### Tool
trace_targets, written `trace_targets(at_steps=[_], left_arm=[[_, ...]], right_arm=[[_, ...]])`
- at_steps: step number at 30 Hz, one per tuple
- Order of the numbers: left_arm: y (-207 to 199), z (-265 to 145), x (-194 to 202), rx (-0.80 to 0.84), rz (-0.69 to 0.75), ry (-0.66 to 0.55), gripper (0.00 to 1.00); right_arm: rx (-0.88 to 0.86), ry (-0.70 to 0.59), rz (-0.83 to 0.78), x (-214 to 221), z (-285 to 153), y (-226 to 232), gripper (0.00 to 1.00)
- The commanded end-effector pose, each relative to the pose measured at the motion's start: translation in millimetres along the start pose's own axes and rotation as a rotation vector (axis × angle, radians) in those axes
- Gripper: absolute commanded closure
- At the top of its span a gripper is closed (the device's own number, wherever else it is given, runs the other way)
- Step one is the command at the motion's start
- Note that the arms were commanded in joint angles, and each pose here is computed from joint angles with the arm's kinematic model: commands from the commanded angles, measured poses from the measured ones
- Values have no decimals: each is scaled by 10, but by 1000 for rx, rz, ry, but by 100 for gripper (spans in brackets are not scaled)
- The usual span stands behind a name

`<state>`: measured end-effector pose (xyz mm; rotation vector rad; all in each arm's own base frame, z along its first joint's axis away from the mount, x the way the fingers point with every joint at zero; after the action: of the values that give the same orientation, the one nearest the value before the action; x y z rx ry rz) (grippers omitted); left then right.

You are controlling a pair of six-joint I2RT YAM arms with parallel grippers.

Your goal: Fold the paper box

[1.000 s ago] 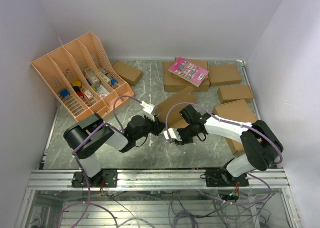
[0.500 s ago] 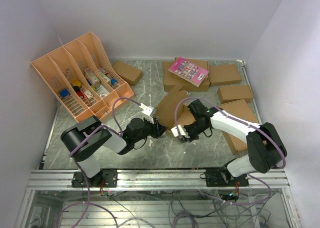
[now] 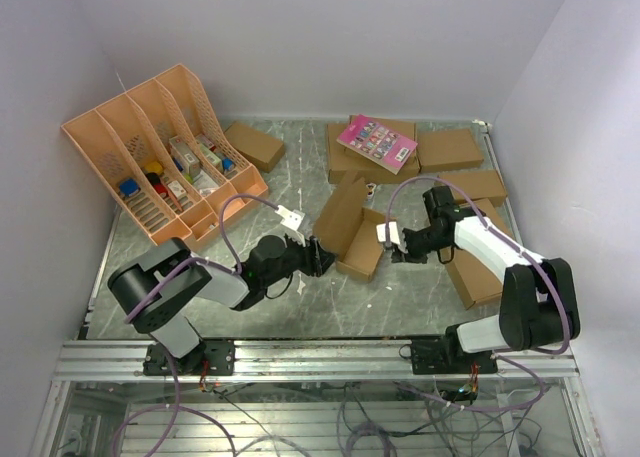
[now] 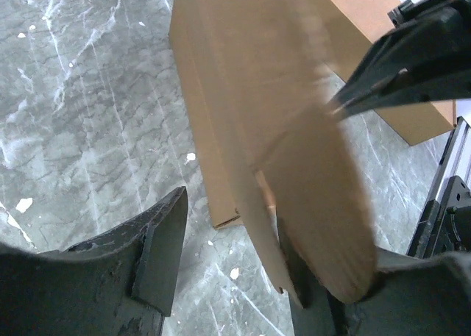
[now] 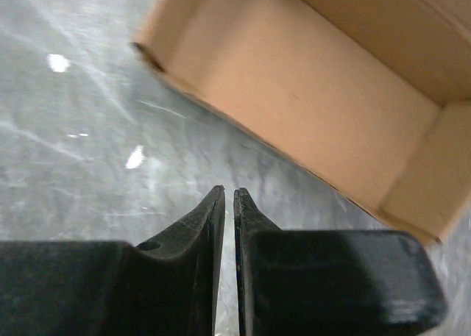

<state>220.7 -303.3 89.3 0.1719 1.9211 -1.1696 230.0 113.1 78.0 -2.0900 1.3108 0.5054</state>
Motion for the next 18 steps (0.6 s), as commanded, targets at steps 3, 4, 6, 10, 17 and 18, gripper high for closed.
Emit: trace_targets(at_steps=[3, 4, 6, 10, 17, 18], left_arm=[[-57, -22, -142, -1, -8, -76, 37], [-69, -18, -149, 2, -11, -81, 37], [-100, 3, -174, 10, -15, -94, 37], [-173, 97, -160, 17, -4, -81, 37], [-202, 218, -43, 32, 20, -34, 52], [-209, 231, -33, 38, 26, -27, 56]], right_arm=[[248, 150, 231, 373, -172, -352, 89], [270, 171, 255, 422, -192, -377, 89], [310, 218, 297, 528, -203, -421, 89], [351, 252, 359, 662, -178, -491, 93], [387, 279, 413, 806, -112, -581, 100], [383, 273, 413, 803, -92, -585, 100]])
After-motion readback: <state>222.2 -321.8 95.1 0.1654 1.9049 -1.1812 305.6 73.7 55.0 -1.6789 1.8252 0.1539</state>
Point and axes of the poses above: each gripper's point midway between its finger pads, its own z axis out along the fingers, its own y axis along the line the jaws close on, x = y × z, the point moved 3 cm from there along -z, back along the fingers, and after that the axes turned 14 degrees about -z, right-handed, at the moved point
